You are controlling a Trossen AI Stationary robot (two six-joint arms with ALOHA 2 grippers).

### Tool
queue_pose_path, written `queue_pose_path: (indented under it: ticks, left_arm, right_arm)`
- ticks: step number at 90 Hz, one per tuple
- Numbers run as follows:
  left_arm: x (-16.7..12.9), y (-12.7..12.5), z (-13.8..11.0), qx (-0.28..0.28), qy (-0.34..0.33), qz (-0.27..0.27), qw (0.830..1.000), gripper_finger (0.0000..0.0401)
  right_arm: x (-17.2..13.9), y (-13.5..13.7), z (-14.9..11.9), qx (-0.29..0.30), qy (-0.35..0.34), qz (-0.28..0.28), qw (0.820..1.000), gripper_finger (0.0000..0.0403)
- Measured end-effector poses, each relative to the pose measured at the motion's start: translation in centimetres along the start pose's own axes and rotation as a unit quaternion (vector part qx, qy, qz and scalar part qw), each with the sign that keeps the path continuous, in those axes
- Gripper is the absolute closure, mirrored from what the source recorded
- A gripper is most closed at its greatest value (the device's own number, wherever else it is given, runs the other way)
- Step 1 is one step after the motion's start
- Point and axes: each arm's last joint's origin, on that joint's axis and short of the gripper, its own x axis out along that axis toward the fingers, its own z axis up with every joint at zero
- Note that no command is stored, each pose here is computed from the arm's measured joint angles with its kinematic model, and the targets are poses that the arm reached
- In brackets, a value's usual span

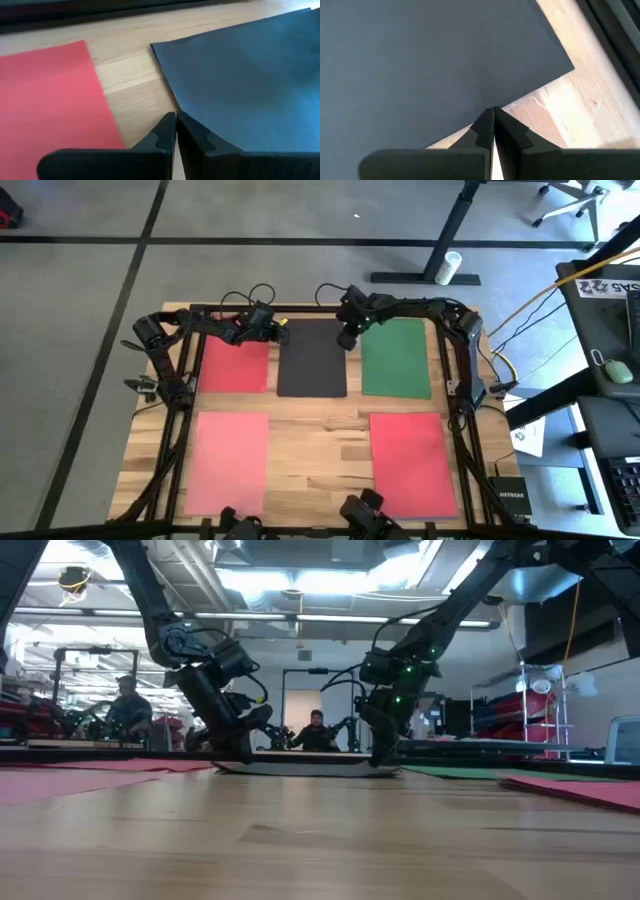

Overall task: Organize paper
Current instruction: Stack the black paper on the black paper at the top center of the table

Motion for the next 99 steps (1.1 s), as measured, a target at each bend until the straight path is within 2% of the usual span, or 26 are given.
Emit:
queue_pose_path:
  ticks: [20, 82, 99]
  left_arm:
    - [-0.44, -0.11, 0.23, 0.009, -0.003, -0.004, 1.000, 0.0401]
    - [-0.91, -0.17, 0.43, 0.015, -0.004, -0.002, 1.000, 0.0401]
    - [-0.96, -0.16, 0.43, 0.022, -0.002, -0.001, 1.000, 0.0401]
  right_arm:
    - [-0.04, -0.12, 0.00, -0.006, 0.004, -0.023, 1.000, 0.0403]
    - [-0.08, -0.17, 0.01, -0.007, 0.004, -0.028, 1.000, 0.0403]
    - [-0.10, -0.18, 0.02, -0.007, 0.006, -0.044, 0.999, 0.0403]
